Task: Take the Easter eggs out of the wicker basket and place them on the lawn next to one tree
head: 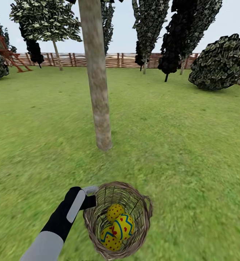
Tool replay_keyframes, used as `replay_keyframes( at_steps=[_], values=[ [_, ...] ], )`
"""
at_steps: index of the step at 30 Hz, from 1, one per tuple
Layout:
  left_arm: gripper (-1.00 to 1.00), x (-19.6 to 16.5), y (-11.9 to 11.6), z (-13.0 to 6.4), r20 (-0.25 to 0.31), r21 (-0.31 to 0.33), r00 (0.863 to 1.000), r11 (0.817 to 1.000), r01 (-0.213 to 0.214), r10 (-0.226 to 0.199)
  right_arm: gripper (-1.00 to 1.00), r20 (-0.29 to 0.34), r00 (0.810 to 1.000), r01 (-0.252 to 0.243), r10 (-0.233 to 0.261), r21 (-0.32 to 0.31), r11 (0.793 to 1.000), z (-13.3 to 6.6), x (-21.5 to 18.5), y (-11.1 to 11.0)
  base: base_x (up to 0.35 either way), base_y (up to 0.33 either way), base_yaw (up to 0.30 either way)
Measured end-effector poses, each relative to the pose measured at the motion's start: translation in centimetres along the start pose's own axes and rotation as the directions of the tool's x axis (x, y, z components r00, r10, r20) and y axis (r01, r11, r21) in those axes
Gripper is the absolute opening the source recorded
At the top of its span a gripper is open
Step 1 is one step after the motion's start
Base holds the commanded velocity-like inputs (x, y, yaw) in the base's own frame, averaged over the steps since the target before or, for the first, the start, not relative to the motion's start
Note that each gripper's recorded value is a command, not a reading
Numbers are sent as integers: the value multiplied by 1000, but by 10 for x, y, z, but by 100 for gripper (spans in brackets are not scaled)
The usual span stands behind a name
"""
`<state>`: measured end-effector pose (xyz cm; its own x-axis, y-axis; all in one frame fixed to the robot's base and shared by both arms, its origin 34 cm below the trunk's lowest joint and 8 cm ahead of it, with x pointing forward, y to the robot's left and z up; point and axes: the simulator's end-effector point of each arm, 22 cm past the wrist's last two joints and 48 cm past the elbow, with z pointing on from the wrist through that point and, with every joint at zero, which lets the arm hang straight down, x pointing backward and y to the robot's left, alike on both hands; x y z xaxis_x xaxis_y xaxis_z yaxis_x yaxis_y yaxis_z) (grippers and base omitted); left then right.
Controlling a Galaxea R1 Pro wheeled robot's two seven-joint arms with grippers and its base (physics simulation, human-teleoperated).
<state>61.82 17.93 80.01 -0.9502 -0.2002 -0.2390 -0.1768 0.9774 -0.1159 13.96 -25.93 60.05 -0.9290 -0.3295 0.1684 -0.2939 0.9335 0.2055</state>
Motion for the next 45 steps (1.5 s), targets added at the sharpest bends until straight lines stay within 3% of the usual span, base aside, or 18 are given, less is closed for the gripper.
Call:
replay_keyframes(
  at_steps=[18,39,42,45],
  values=[
    [-100,-2,-1,-3,7,1,1000,1000,-1,1,100,1,1000,6,-6,1,1000,-1,0,0,0,0,220],
    [-100,-10,-4,-15,35,8,999,1000,-2,2,100,27,1000,9,-9,13,1000,-4,-9,-6,0,0,-1],
    [-100,-12,-4,-18,40,9,999,1000,-3,2,100,81,997,19,-20,10,1000,-5,-19,-4,0,0,0],
    [-100,-13,-4,-20,45,10,999,1000,-3,2,100,93,995,21,-21,10,1000,-5,-22,-3,0,0,0]
  ],
)
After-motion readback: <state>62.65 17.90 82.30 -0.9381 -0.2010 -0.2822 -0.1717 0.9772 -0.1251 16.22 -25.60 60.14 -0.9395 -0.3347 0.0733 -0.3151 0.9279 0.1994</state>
